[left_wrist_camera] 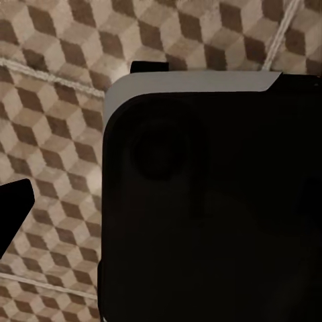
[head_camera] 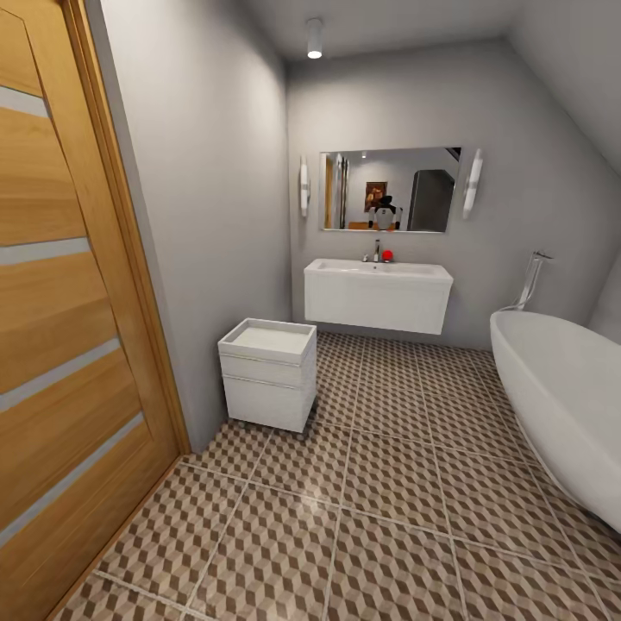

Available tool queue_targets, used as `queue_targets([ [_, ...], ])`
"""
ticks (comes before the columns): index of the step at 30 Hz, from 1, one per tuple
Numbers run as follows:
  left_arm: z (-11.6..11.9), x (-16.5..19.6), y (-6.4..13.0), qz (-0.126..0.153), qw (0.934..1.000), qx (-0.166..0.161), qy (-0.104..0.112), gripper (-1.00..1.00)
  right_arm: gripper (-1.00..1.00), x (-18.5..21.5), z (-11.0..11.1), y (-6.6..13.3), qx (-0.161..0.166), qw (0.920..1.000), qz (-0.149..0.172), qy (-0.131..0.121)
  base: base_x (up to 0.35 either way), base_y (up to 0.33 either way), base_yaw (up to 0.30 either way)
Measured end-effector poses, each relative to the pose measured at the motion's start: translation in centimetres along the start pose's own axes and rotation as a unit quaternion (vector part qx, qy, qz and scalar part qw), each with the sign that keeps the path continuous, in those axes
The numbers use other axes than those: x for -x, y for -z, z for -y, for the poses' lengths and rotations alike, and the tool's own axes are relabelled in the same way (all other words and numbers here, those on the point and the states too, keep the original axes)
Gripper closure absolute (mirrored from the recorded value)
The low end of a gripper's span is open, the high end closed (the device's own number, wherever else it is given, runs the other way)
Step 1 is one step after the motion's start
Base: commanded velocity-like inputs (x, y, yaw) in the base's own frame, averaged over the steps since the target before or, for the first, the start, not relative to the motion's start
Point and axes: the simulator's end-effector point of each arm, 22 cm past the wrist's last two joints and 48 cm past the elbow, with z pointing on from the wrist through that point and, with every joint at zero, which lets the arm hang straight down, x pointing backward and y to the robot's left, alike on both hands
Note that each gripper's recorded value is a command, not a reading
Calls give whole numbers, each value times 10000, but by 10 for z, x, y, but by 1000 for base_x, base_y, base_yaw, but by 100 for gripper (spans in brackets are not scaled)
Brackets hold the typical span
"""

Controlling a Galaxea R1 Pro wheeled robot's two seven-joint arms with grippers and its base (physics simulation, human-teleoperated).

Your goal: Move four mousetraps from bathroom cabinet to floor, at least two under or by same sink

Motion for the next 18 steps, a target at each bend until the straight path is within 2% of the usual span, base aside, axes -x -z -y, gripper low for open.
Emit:
queue_targets([
  [9, -1, 3, 0, 35, 9998, 6, 212, -100, -100, 1, 0, 0, 5, 10000, 31, 14, 0, 0, 0],
  [18, -2, 3, 0, 40, 9996, 14, 274, -100, -100, 1, -1, 0, 6, 10000, 35, 39, 0, 0, 0],
])
